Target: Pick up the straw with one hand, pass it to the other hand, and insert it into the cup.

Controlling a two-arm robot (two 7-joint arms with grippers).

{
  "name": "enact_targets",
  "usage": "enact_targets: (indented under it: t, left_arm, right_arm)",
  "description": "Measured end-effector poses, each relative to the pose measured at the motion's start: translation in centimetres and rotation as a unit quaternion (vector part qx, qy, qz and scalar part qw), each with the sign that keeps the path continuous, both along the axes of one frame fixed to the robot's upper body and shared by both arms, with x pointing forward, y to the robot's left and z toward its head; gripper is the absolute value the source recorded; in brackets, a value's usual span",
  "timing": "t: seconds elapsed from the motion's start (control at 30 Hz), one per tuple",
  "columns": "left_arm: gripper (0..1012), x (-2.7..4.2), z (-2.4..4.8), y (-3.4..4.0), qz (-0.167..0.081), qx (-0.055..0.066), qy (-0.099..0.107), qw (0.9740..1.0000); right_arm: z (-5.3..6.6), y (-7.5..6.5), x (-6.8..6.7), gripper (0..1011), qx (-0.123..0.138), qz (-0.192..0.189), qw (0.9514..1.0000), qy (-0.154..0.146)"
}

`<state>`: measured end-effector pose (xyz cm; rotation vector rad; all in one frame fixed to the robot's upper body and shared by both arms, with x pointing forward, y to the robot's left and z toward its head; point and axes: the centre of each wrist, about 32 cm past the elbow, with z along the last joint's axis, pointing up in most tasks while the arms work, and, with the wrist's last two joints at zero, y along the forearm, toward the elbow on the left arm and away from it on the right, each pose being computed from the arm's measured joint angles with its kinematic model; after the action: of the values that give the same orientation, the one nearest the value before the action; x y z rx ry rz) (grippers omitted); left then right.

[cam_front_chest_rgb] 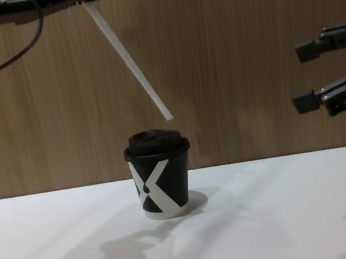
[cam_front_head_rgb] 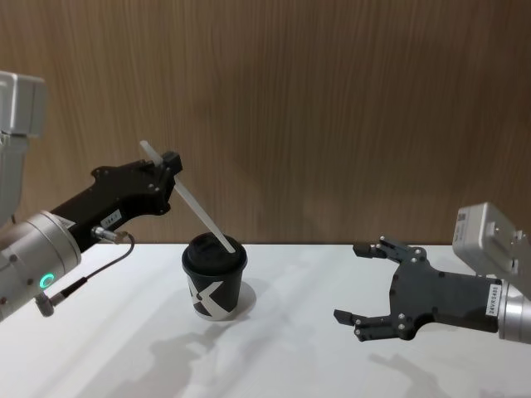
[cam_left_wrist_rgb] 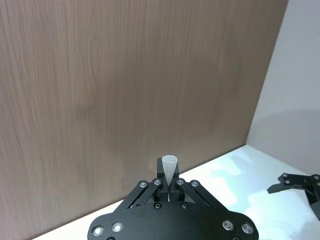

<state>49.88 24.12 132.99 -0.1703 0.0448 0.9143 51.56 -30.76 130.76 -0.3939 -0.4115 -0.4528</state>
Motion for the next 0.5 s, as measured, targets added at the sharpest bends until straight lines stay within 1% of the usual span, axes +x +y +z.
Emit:
enact_targets:
  t: [0.13,0.23,0.37,0.5]
  left_arm:
    - [5,0.15,0.36,-0.06,0.007,0.013,0.0,0.9999]
    - [6,0.33,0.42,-0.07,0.013,0.019,0.001,0.9997]
    - [6,0.54,0.42,-0.08,0.018,0.025,0.002,0.9995]
    - [6,0.71,0.39,-0.1,0.021,0.028,0.004,0.9994]
  right_arm:
    - [0.0,0.0,0.0,1001,0.0,0.0,1.0,0.0]
    - [0.0,0.0,0.0,1001,0.0,0.0,1.0,0.0]
    - [0.0,0.0,0.0,1001,0.0,0.0,1.0,0.0]
    - [0.0,0.0,0.0,1001,0.0,0.0,1.0,0.0]
